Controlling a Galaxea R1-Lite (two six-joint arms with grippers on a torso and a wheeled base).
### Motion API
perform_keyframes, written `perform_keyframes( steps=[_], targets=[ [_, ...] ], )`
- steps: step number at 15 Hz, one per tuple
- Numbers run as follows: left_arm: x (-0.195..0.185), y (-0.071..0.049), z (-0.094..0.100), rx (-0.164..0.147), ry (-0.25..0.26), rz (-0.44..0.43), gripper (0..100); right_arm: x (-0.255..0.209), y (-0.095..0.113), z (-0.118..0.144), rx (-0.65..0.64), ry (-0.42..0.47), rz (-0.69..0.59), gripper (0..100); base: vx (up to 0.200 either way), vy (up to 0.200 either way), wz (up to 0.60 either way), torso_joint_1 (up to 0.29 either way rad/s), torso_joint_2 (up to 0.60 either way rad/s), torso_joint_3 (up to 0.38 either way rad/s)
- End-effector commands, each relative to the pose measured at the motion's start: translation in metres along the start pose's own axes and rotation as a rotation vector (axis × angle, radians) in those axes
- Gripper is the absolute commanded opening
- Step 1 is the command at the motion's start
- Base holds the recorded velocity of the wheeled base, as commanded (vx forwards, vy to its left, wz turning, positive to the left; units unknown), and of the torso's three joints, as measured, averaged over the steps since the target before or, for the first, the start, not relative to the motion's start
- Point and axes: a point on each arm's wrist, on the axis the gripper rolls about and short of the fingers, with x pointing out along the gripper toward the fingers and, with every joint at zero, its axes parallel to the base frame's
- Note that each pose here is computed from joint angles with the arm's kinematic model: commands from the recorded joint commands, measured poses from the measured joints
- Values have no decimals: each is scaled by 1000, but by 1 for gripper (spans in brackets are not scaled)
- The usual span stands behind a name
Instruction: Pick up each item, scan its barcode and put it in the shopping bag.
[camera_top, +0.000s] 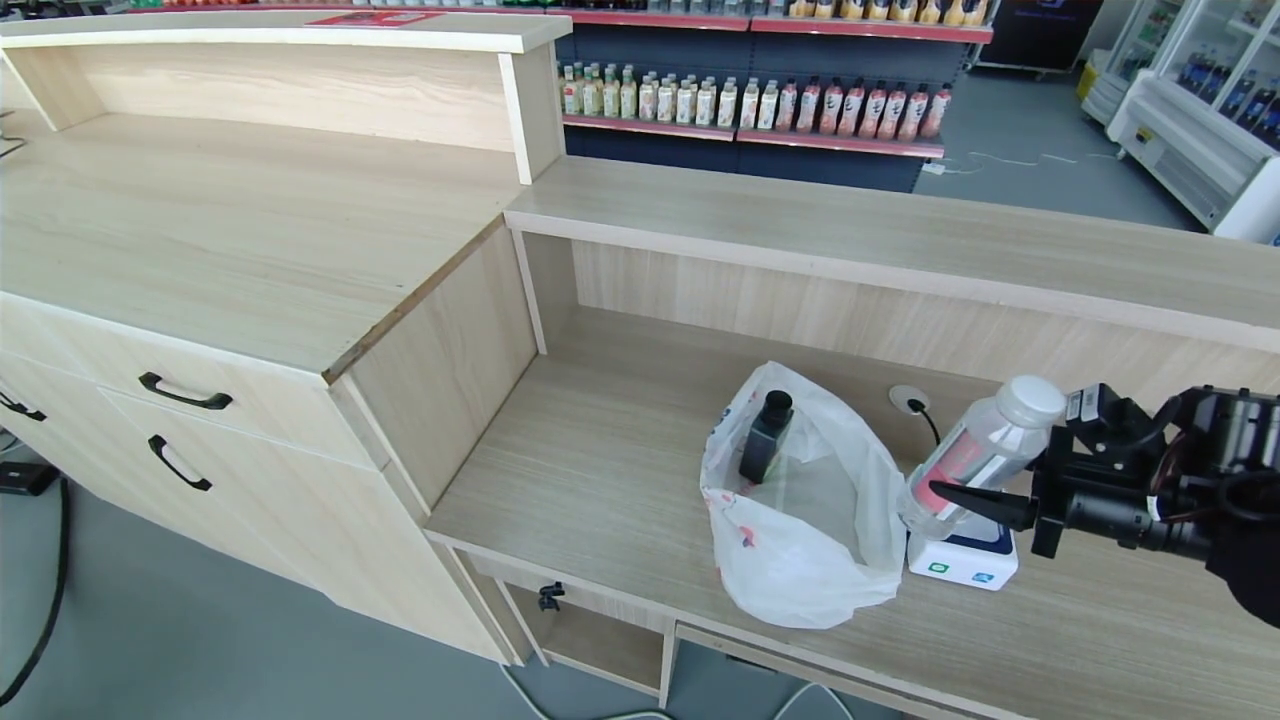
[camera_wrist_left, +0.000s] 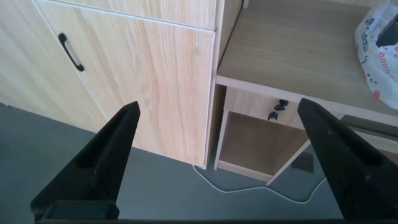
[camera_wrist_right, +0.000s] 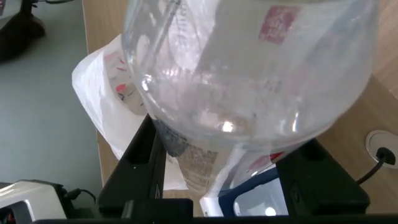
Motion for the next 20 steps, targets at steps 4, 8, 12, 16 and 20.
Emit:
perform_keyframes(
  steps=[4, 8, 12, 16, 20],
  targets=[
    [0, 0, 0, 0, 0, 0, 100, 19, 3, -25, 27, 13, 48, 0, 0, 0, 0, 0, 0, 0],
    [0, 0, 0, 0, 0, 0, 100, 37, 5, -36, -9, -14, 75, 0, 0, 0, 0, 0, 0, 0],
    [0, 0, 0, 1, 0, 0, 100, 47, 7, -43, -27, -28, 90, 0, 0, 0, 0, 0, 0, 0],
    [0, 0, 0, 0, 0, 0, 100, 52, 3, -53, -40, -34, 84, 0, 0, 0, 0, 0, 0, 0],
    [0, 0, 0, 0, 0, 0, 100, 61, 3, -58, -63, -54, 87, 0, 0, 0, 0, 0, 0, 0]
  ],
)
